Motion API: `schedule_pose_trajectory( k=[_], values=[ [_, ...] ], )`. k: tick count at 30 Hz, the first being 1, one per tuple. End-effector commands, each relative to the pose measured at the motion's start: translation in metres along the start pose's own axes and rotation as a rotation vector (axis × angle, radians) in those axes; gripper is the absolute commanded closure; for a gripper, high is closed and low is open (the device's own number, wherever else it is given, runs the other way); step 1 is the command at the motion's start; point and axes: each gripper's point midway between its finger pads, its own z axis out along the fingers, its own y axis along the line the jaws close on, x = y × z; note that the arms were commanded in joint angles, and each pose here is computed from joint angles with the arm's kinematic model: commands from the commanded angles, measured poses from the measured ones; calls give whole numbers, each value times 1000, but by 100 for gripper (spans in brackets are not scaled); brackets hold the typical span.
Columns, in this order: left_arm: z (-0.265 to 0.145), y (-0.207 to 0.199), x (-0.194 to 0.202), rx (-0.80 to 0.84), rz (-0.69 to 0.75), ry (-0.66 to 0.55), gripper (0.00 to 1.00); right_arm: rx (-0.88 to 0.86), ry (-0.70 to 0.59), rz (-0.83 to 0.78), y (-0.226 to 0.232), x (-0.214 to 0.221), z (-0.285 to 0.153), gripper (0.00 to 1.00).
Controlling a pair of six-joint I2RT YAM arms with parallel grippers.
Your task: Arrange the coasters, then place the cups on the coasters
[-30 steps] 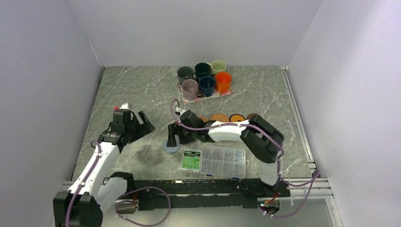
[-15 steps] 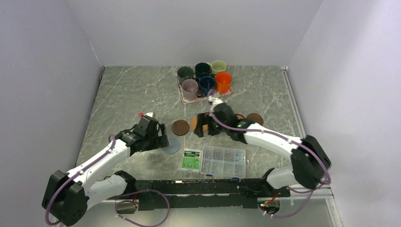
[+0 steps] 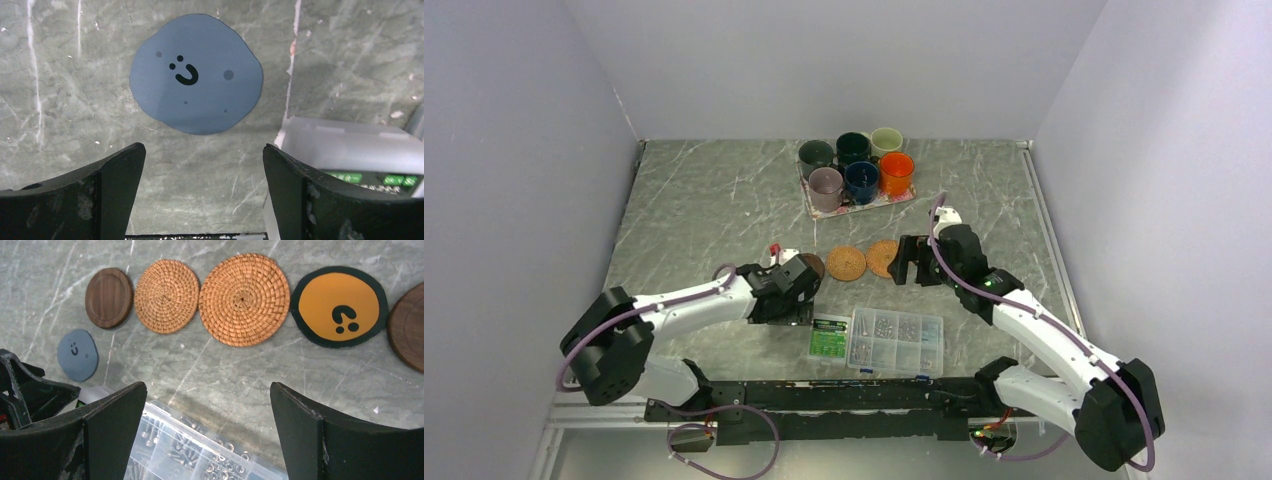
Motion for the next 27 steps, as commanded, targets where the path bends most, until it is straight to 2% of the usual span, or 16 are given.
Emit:
schedule_pose_trajectory(
  k=[1,15,27],
  values=[
    [5,5,-6,-73,-35,-16,6,-12,1,3,-2,6,0,0],
    [34,11,8,-87,-76,63,6,1,10,13,-8,17,-1,0],
    [47,44,1,-135,-131,91,21,-9,23,25,-7,21,0,0]
  ],
)
